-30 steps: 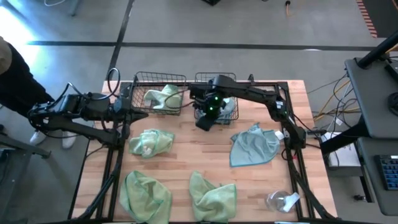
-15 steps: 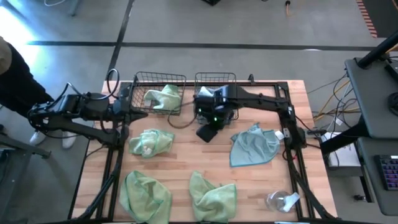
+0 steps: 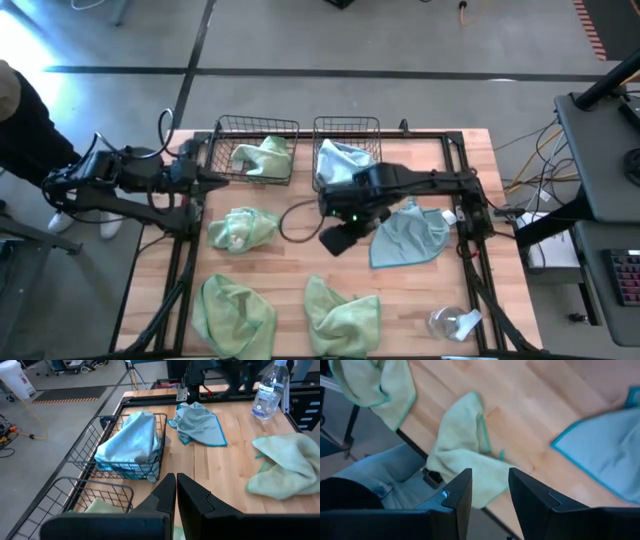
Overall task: Sort microfiber towel by color & place in baskets
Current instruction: Put the blue towel into the right wire basket
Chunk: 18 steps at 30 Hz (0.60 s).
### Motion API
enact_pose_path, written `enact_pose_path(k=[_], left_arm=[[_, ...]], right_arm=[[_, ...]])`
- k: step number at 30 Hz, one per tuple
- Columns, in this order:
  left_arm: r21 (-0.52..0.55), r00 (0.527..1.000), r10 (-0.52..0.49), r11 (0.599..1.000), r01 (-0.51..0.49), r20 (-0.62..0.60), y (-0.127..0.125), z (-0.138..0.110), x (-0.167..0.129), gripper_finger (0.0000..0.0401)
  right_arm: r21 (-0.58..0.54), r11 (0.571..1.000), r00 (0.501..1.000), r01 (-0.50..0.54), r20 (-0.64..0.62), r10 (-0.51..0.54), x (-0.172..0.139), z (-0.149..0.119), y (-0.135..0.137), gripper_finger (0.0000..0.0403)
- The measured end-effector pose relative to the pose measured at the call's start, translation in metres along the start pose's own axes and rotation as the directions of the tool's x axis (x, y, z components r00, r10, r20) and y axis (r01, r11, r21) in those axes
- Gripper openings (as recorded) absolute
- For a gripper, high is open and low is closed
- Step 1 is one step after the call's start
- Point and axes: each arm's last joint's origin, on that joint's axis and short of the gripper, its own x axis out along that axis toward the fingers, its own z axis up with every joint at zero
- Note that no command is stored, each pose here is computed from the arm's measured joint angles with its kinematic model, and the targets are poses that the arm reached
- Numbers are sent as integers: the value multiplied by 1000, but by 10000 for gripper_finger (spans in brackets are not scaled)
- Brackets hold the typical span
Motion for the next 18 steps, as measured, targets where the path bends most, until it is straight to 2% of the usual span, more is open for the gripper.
enact_pose_path(k=[7,11,13,18], left_arm=[[2,1000,0,1000,0,7,3,-6,-10,0],[24,1000,1,1000,-1,12,4,-9,-17,0],[25,1000,1,1000,-1,21,5,-11,-21,0],[16,999,2,1000,-3,53,8,-15,-30,0]], right_arm=[[63,998,999,28,-42,-26,13,-23,11,108],[27,997,997,68,-36,-67,22,-25,10,101],[-7,995,995,100,-26,-100,25,-25,5,100],[13,977,974,214,-81,-212,36,-35,-24,100]])
